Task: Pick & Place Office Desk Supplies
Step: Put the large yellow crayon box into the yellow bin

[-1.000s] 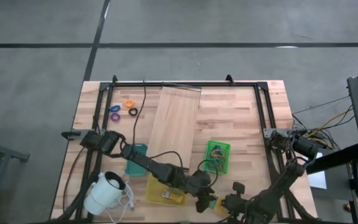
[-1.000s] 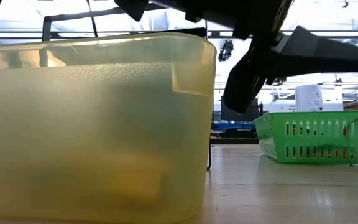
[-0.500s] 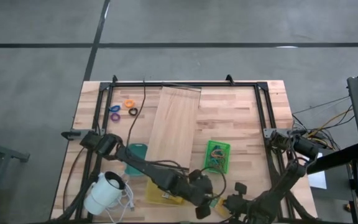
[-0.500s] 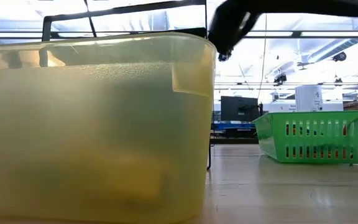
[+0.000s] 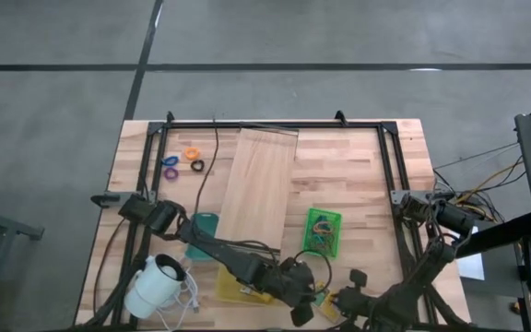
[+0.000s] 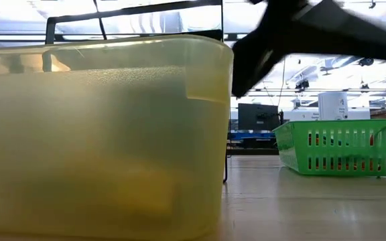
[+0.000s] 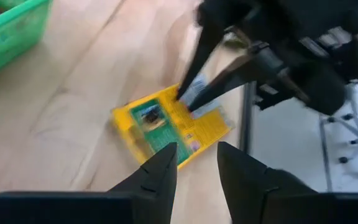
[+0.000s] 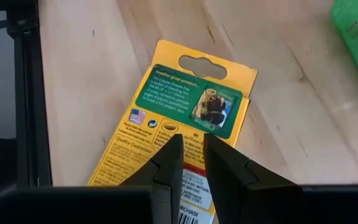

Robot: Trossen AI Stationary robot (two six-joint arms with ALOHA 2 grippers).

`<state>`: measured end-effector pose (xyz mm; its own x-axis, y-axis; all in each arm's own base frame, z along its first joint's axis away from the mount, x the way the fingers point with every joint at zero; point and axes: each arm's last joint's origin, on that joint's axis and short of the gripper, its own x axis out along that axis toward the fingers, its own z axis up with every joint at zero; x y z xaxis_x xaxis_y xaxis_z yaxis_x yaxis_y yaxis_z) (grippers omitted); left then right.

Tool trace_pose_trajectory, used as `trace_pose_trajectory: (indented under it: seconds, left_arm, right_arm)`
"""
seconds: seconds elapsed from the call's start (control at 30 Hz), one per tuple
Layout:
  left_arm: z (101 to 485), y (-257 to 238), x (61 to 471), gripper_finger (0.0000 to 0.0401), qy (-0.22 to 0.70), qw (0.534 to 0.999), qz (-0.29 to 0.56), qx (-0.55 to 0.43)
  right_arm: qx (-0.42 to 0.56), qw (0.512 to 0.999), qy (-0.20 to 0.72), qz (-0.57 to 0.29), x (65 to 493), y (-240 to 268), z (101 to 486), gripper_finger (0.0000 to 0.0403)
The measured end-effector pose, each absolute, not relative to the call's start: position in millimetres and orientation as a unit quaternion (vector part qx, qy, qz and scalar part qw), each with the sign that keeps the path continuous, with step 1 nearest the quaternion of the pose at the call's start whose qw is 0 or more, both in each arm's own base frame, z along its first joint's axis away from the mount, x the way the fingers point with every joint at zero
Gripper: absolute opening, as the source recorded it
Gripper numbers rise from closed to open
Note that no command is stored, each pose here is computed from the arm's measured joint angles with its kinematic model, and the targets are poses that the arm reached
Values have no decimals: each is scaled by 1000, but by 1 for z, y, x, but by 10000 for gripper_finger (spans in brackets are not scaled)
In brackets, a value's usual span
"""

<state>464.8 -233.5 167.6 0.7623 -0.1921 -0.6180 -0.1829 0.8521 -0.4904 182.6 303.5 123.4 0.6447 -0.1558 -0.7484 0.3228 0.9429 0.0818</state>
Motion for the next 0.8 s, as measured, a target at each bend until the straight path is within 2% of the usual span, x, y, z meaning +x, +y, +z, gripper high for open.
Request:
trace_pose_trajectory:
  seconds: [0.27, 0.5, 0.6, 0.8]
  left_arm:
    - [169, -230, 468, 120, 334, 909, -14, -248]
    - [180, -228, 471, 120, 308, 942, -61, -117]
    - [184, -228, 470, 120, 301, 946, -69, -100]
    - [222, -213, 462, 120, 286, 955, -26, -70]
  right_arm:
    - [114, 891, 418, -136, 189, 300, 122, 63]
    - [111, 904, 392, -131, 192, 301, 125, 63]
    - [117, 904, 390, -134, 192, 301, 126, 63]
    - [129, 911, 369, -130, 187, 300, 141, 63]
